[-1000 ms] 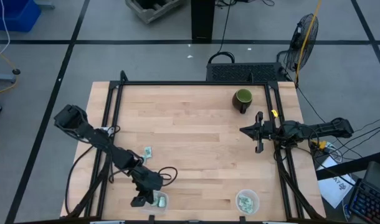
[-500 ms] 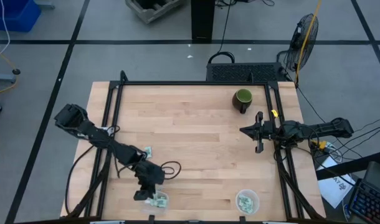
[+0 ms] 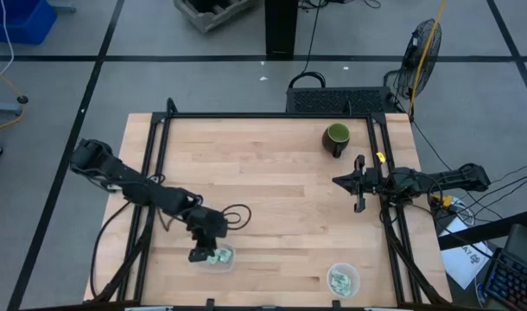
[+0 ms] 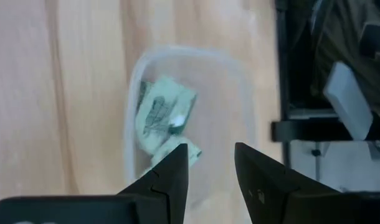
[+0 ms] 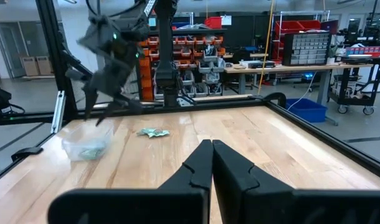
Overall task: Pick and place Stevia / Truvia into bins
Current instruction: Put the stevia packet into the left transparent container
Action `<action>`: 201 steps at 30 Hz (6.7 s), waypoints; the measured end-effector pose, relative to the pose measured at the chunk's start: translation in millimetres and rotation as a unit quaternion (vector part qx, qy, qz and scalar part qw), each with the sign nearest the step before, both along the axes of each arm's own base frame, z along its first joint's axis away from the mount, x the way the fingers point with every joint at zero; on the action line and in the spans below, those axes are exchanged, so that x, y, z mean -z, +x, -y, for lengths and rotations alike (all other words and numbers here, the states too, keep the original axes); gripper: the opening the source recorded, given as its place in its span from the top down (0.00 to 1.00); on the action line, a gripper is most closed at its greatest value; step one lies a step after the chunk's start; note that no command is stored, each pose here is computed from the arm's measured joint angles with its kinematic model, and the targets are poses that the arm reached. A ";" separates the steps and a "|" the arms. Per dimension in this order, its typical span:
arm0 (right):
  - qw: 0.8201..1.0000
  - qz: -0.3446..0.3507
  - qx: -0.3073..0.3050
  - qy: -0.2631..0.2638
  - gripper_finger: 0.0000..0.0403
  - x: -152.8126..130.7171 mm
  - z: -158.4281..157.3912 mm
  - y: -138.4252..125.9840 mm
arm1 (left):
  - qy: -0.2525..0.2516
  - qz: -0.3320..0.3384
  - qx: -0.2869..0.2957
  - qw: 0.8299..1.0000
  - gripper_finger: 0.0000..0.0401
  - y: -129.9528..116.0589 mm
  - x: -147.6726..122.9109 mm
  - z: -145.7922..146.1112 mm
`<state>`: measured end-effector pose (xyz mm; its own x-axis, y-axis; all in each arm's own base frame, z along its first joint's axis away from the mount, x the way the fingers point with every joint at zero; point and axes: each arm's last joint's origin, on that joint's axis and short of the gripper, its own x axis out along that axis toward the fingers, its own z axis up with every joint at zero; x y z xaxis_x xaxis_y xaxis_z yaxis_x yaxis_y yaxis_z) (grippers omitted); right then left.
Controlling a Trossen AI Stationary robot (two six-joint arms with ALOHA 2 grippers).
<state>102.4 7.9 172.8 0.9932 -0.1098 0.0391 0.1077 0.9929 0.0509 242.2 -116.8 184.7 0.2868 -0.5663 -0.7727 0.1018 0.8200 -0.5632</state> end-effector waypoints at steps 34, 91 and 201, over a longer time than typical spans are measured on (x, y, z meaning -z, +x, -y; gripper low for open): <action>1.000 -0.002 0.000 0.000 0.99 0.3 -0.1 0.3 | 0.219 -0.039 -0.196 0.955 0.66 -65.4 21.4 -40.9; 1.000 -0.001 0.000 0.000 0.99 0.1 0.0 0.3 | 0.163 -0.043 -0.173 0.970 0.96 -62.4 20.5 -37.4; 1.000 -0.001 0.000 0.000 0.99 0.1 -0.1 0.3 | 0.196 0.087 -0.127 0.969 0.52 -33.5 -17.7 -38.3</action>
<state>102.7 8.0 172.7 0.9933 -0.1096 0.0375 0.1077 0.9929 0.0504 208.7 -78.5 202.3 0.5236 -0.1339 -0.8414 -0.0659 0.9783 -0.1967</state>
